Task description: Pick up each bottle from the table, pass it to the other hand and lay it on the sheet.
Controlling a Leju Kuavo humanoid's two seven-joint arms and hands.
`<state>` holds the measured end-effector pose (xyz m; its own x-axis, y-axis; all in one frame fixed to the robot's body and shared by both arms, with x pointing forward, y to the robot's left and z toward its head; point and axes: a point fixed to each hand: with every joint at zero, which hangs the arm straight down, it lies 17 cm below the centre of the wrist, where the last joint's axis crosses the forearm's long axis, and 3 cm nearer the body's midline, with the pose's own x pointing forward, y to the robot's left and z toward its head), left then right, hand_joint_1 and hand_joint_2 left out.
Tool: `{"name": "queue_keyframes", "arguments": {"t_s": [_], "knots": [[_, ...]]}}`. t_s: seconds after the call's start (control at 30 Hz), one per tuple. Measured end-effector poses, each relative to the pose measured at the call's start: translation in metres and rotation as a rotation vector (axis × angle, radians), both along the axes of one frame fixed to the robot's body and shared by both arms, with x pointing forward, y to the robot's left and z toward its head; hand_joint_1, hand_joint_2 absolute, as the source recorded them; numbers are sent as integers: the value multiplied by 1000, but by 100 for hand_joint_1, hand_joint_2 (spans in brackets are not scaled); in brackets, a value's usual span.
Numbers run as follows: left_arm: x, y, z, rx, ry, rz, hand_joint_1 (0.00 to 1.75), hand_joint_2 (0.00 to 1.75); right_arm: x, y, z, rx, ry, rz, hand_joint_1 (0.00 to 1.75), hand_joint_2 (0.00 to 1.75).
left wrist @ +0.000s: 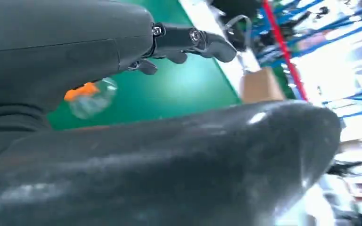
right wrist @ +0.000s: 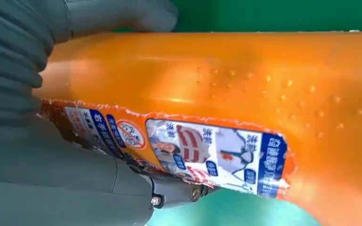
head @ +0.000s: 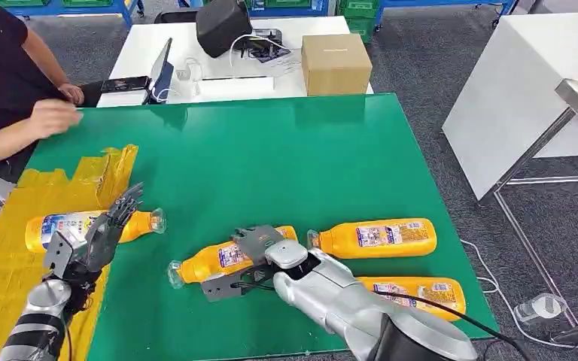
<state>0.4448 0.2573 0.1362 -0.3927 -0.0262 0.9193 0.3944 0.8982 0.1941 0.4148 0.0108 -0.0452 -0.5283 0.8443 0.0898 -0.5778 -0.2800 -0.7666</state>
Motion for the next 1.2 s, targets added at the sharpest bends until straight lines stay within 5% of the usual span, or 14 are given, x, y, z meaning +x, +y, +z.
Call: {"name": "queue_keyframes", "arguments": {"t_s": [0.43,0.67,0.7,0.77,0.8,0.83,0.87,1.2], "knots": [[-1,-16,29,-188,-2,-51,0,0,0,0,-1,38,15,-59,175,175],[2,-1,49,-381,33,20,0,0,21,21,35,380,0,-152,175,175],[1,4,54,-434,36,41,0,175,26,26,47,474,-9,-160,175,175],[-6,9,66,-548,25,77,0,175,31,30,67,644,-18,-183,175,175],[-10,10,71,-580,19,89,0,0,32,31,74,698,-12,-196,175,175],[-13,10,74,-619,20,95,0,0,33,33,82,752,-11,-208,175,175],[-17,12,78,-674,14,95,0,175,32,35,90,805,-12,-207,175,175],[-73,18,99,-788,-90,146,0,175,12,16,168,1151,-143,-221,175,175]]}}
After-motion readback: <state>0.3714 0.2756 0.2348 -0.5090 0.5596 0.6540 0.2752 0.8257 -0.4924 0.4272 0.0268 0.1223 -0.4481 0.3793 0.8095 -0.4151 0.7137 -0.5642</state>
